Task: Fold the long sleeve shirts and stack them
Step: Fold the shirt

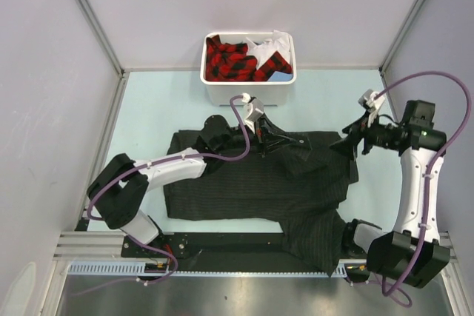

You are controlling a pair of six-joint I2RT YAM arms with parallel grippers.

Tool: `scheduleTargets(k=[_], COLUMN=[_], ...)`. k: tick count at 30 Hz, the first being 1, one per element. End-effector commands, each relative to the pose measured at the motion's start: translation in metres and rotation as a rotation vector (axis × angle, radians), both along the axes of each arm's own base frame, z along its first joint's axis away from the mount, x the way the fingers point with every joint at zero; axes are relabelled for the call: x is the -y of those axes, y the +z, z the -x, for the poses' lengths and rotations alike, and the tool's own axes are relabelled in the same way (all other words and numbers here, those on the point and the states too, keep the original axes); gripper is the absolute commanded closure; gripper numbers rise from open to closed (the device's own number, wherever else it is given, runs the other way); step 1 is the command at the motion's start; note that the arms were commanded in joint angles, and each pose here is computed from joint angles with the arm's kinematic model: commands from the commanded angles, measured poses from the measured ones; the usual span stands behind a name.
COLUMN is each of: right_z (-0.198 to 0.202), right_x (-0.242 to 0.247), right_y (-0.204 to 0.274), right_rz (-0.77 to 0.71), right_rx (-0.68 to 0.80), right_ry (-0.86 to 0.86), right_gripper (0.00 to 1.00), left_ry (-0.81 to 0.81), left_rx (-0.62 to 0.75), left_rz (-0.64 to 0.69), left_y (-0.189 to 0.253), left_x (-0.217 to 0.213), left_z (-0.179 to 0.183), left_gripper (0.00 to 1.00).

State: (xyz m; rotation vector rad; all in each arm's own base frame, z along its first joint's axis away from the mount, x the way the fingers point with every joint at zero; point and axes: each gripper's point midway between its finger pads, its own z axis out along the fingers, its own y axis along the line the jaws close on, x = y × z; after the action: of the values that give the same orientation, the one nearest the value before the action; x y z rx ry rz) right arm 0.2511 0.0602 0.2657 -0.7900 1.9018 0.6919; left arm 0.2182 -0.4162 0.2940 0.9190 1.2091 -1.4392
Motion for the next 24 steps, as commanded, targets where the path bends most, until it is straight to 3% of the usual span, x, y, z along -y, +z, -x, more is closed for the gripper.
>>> scheduleTargets(k=[1,7,11,16,21,24], right_z=[0.017,0.047,0.025,0.010,0.005,0.010], right_x=[-0.029,-0.050,-0.056,-0.069,-0.083,-0.091], right_y=[0.015,-0.019,-0.013,-0.022,-0.002,0.010], right_rz=[-0.032,0.072,0.084,0.071,0.027,-0.002], right_rx=[0.262,0.366,0.474,0.481,0.508,0.483], right_ry=[0.207,0.326,0.247,0.222,0.198,0.212], right_gripper=[0.18,0.20,0.20,0.21,0.23,0.35], left_ry=[-0.072,-0.056,-0.066,-0.069,-0.079,-0.064], left_rx=[0.001,-0.012,-0.017,-0.031,-0.029,-0.044], left_rz=[0.080,0.087,0.082,0.074,0.072,0.066], left_y=[0.028,0.029,0.026,0.021,0.020,0.015], left_x=[-0.002,-0.001,-0.001,0.001,0.001,0.002], left_z=[0.010,0.005,0.007,0.006,0.007,0.004], left_gripper=[0.96,0.96,0.96,0.96,0.95,0.95])
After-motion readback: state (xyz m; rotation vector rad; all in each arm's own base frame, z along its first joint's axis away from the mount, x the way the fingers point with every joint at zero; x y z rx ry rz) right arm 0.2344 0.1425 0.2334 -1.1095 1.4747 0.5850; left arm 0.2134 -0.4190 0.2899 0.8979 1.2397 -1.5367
